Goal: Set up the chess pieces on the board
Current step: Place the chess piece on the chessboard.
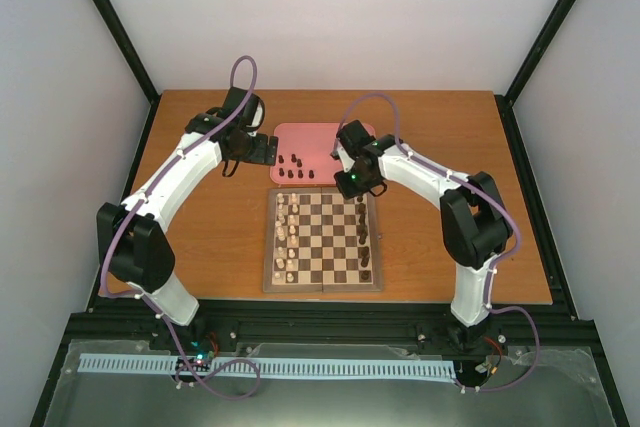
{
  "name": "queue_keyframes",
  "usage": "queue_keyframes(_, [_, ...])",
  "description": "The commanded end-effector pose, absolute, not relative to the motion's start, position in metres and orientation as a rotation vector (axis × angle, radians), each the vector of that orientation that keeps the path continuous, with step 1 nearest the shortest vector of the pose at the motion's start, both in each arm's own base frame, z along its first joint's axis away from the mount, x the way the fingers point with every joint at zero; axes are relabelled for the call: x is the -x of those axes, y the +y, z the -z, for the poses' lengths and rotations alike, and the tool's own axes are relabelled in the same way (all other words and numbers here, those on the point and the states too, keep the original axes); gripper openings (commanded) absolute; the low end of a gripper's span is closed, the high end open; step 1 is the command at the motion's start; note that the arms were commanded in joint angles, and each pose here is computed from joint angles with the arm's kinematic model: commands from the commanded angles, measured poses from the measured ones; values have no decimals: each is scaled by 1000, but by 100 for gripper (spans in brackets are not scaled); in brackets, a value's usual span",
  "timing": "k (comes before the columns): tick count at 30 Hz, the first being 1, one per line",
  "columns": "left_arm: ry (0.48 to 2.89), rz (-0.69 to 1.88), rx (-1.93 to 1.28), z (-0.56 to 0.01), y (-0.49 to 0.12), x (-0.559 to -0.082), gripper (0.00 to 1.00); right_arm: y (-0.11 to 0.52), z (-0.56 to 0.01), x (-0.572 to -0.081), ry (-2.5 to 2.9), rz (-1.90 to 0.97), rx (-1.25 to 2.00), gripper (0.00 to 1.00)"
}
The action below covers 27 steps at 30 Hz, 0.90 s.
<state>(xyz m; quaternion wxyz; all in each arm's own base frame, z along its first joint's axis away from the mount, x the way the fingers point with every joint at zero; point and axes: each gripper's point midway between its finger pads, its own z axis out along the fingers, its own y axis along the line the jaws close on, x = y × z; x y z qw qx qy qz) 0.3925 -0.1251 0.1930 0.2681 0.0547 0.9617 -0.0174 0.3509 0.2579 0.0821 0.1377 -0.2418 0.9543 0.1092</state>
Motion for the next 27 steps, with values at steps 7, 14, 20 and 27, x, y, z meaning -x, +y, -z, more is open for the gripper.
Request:
queue_keyframes(7, [2564,64,-152,-202,-128,-392,100,256,-64,-360,2758,-272,703,3])
queue_keyframes(14, [2567,68,-152,-201,-129,-392,100,252,-61,-361,2761,-234,700,3])
queue_keyframes(20, [2567,70,-153,-201,-129,-392,100,251,-57,-360,2771,-231,703,4])
queue_keyframes(27, [2567,69,-152,-201,-129,-392,100,251,-54,-359,2780,-228,710,10])
